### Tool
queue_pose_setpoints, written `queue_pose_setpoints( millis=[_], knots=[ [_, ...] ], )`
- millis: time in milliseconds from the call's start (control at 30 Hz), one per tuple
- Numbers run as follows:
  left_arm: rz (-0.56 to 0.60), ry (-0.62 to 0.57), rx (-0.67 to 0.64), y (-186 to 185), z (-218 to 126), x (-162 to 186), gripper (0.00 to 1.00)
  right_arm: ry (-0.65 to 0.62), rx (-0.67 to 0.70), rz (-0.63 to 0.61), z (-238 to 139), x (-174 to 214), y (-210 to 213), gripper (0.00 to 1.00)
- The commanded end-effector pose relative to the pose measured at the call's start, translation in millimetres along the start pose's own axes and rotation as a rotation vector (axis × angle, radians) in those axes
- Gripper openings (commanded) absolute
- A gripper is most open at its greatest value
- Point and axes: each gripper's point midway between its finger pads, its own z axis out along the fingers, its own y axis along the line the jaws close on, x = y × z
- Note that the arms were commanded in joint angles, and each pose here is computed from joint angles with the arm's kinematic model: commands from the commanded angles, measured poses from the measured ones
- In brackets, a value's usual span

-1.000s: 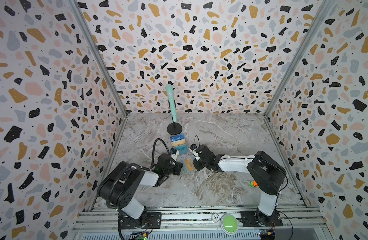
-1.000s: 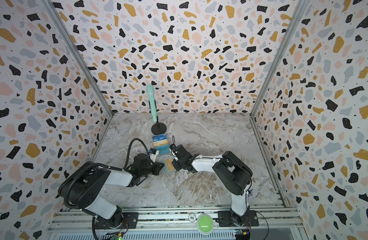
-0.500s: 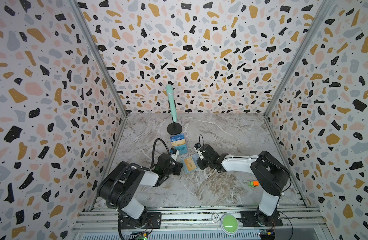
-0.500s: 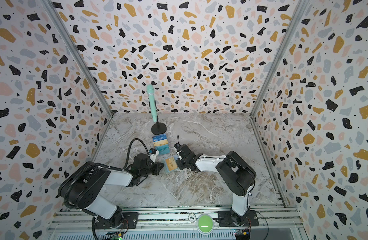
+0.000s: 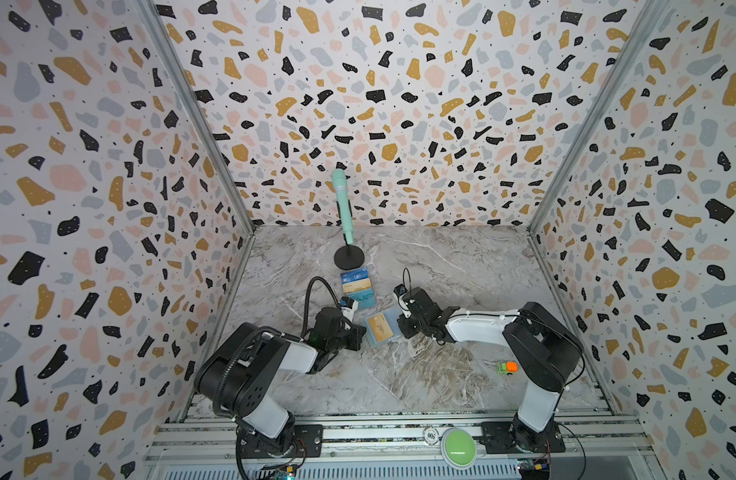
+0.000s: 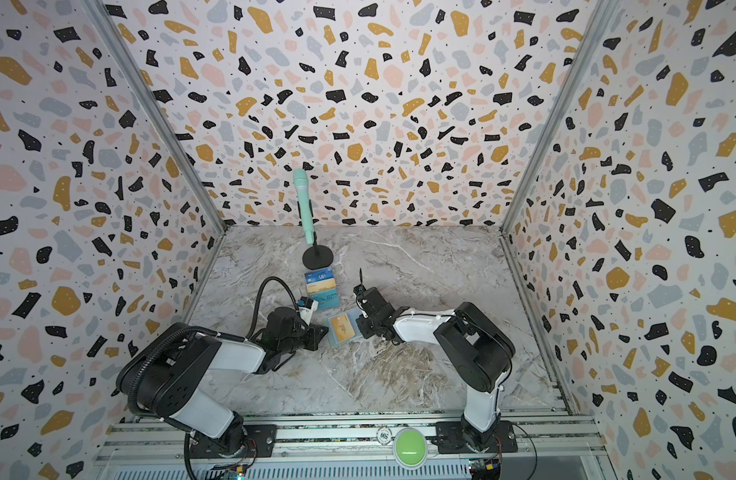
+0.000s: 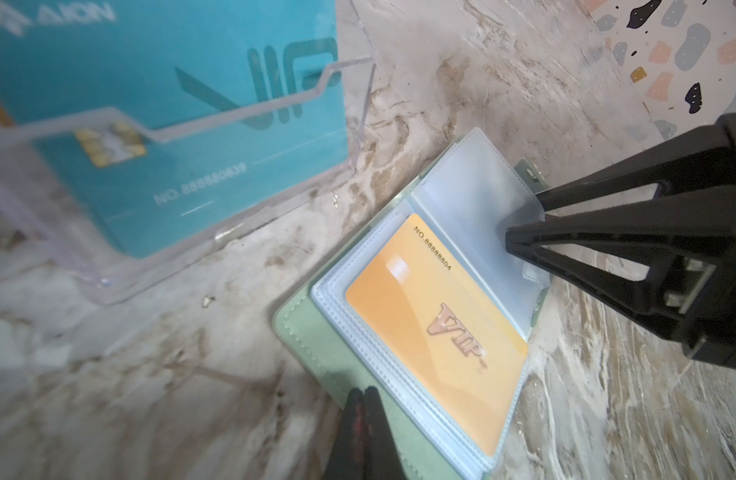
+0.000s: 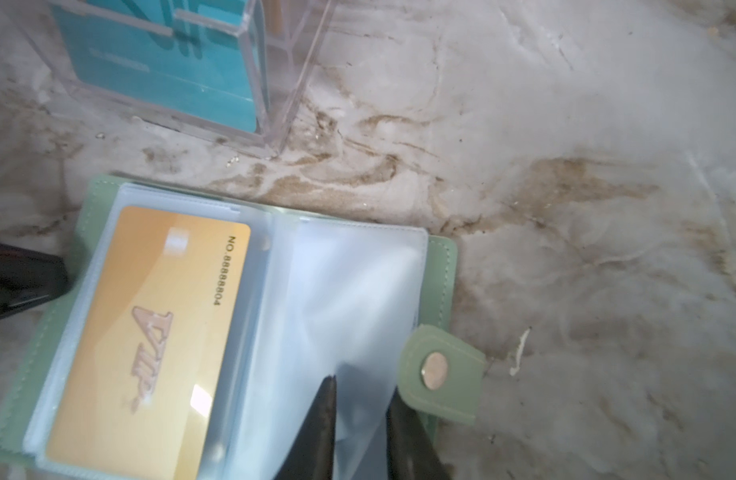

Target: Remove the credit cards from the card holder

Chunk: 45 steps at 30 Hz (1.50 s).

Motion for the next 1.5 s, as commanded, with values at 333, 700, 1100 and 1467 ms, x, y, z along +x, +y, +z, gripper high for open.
queue_pose_setpoints(
  millis=[333, 700, 1100, 1467],
  knots=[
    [-0.018, 0.107, -0.032, 10, 3, 30, 0.0, -0.018, 0.072, 0.038, -20, -5, -25, 0.25],
    [-0.016, 0.107, -0.035, 10, 4, 29, 0.0, -0.023, 0.018, 0.034, -28, -17, -17, 0.26],
    [-0.014, 0.111, -0.034, 10, 6, 28, 0.0, -0.001, -0.284, 0.047, -28, -26, 33, 0.33],
    [-0.007, 0.11, -0.033, 9, 8, 23, 0.0, 0.042, -0.474, 0.148, -20, -19, 53, 0.33]
  ],
)
